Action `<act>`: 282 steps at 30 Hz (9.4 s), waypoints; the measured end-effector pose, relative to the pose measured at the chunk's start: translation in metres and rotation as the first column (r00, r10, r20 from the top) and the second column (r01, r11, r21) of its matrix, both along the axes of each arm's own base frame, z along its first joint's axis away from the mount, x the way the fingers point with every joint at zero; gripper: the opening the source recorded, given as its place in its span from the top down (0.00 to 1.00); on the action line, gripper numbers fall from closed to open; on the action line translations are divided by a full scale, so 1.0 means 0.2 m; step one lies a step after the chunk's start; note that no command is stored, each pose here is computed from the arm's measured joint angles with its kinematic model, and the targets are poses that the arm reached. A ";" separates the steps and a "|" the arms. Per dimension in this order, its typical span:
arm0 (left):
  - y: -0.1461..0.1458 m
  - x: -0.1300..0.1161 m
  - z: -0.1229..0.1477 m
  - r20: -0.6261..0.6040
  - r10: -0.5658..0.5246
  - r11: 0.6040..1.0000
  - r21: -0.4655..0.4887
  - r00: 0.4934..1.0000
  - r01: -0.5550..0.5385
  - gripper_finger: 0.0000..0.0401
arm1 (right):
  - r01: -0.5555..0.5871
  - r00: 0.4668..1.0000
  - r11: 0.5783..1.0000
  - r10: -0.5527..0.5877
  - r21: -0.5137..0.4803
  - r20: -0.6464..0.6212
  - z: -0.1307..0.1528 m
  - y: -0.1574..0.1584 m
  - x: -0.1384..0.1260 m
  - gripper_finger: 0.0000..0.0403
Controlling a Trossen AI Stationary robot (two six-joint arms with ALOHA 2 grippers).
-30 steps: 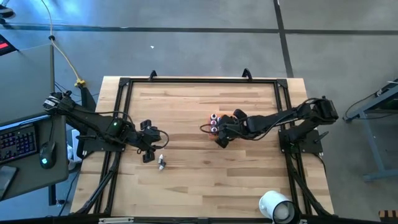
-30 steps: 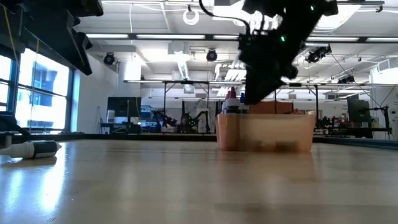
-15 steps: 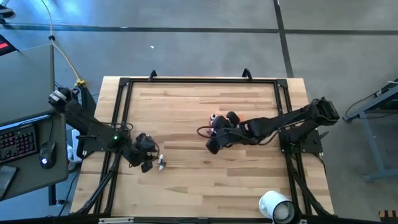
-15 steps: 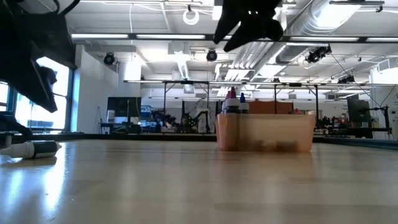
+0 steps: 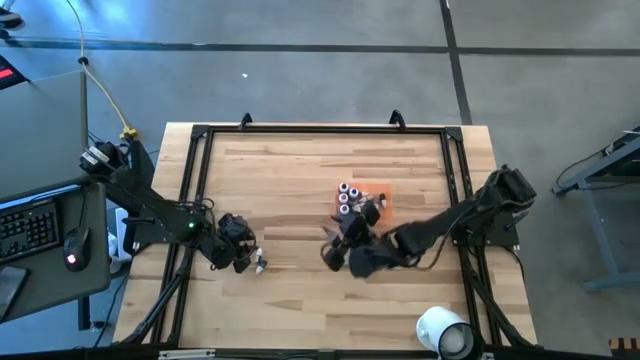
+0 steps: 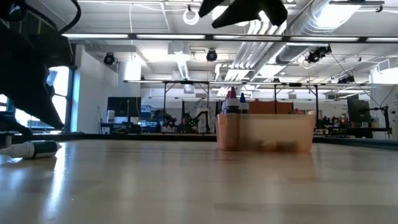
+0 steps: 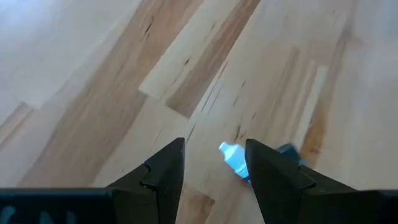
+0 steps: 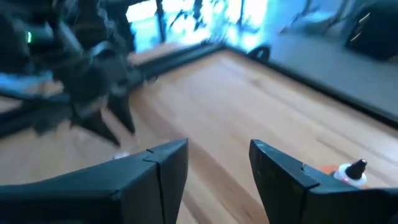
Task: Pick & Place food coloring
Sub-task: Put the small purple food coloring bottle into the orange bin, then put the small green food coloring bottle into the orange bin
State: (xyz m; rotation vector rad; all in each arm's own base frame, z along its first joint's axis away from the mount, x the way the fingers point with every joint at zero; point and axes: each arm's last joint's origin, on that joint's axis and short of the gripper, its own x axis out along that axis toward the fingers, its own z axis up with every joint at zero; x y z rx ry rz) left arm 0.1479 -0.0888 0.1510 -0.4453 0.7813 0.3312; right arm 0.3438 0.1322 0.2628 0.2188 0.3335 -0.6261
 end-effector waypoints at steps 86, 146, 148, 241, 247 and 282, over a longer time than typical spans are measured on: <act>-0.19 -0.11 -0.05 -0.002 0.026 0.994 0.107 1.000 -0.026 0.58 | 0.022 0.996 0.994 -0.013 -0.103 0.084 -0.25 0.12 0.18 0.59; -0.23 0.24 0.17 0.013 0.009 0.980 0.197 1.000 -0.011 0.81 | -0.260 0.962 0.959 0.267 -0.112 0.053 0.18 0.11 -0.05 0.59; -0.20 0.35 0.28 0.043 -0.025 0.974 0.227 0.999 0.014 0.80 | -0.284 0.957 0.956 0.287 -0.068 0.032 0.25 0.10 -0.15 0.59; 0.10 0.41 1.07 -0.165 -0.247 0.912 0.294 0.955 0.287 0.51 | -0.602 0.785 0.785 0.615 -0.149 0.067 -0.22 -0.03 -0.30 0.59; 0.03 0.17 0.85 -0.070 -0.195 0.935 0.286 0.978 0.208 0.51 | -0.686 0.699 0.706 0.707 -0.177 0.112 -0.32 0.00 0.04 0.59; 0.11 -0.12 0.61 -0.039 0.006 0.970 0.242 0.999 0.004 0.51 | -0.857 0.478 0.512 0.834 0.065 -0.276 -0.78 -0.27 1.01 0.59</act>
